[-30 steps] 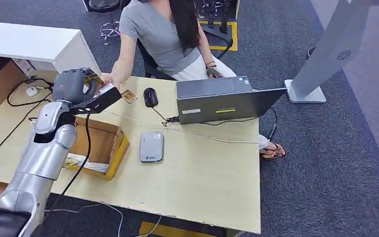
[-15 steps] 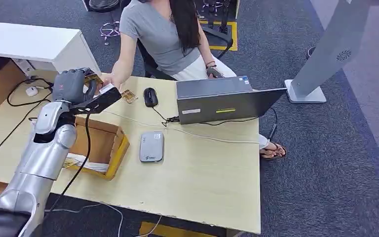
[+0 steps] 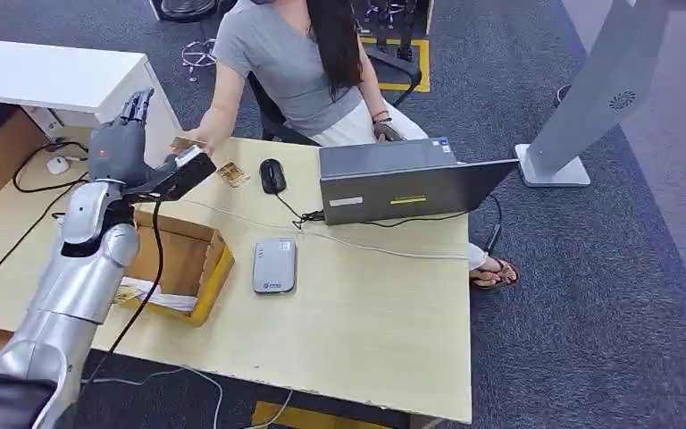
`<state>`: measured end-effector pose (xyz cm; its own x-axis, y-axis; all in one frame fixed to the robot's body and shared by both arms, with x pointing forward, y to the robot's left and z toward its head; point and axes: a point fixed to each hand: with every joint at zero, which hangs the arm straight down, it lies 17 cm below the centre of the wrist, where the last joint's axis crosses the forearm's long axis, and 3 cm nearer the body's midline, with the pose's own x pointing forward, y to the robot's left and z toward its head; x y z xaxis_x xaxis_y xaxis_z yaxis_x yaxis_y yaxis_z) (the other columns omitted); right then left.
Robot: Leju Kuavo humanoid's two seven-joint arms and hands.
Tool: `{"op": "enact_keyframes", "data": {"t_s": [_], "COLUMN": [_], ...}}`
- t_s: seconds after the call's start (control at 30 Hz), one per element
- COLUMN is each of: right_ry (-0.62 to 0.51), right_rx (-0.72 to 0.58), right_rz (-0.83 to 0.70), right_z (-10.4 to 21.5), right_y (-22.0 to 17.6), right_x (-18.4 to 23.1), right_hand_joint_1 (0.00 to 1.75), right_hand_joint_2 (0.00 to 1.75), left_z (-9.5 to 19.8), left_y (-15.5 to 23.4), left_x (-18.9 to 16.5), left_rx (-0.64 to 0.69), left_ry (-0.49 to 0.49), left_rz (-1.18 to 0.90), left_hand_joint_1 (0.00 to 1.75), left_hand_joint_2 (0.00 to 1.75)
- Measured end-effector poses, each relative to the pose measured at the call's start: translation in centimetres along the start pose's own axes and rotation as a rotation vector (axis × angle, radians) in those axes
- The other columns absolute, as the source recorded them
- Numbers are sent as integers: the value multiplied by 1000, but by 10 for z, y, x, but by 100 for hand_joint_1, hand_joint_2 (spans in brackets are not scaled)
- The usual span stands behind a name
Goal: Pass the card to the sensor for recognition and then transmit it.
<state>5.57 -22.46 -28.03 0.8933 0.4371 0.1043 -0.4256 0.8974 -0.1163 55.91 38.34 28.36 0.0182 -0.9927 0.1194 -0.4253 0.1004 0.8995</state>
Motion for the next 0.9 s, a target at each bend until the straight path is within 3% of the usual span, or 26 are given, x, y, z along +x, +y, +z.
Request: {"op": "enact_keyframes", "data": {"t_s": [0.1,0.27,0.43,0.5,0.6,0.7,0.9], "right_ry": [0,-6,-6,-7,2,15,19], "right_rx": [-3,-5,-7,-11,-13,-12,-11], "right_rz": [-1,-5,-14,-29,-58,-84,-105], "right_z": [0,0,0,0,0,0,0], "right_y": [0,0,0,-1,1,4,5], "right_x": [0,-1,-1,-1,-5,-11,-12], "right_hand_joint_1": [0,0,0,0,0,0,0], "right_hand_joint_2": [0,0,0,0,0,0,0], "left_z": [16,73,109,129,182,230,261], "left_y": [-4,-8,-3,10,45,82,119], "left_x": [7,29,45,55,67,59,38], "left_rx": [4,51,79,141,271,361,427], "left_ry": [-26,-100,-156,-196,-246,-242,-207], "left_rz": [3,27,65,121,287,516,584], "left_hand_joint_1": [0,0,0,0,0,0,0], "left_hand_joint_2": [175,175,175,175,175,175,175]}}
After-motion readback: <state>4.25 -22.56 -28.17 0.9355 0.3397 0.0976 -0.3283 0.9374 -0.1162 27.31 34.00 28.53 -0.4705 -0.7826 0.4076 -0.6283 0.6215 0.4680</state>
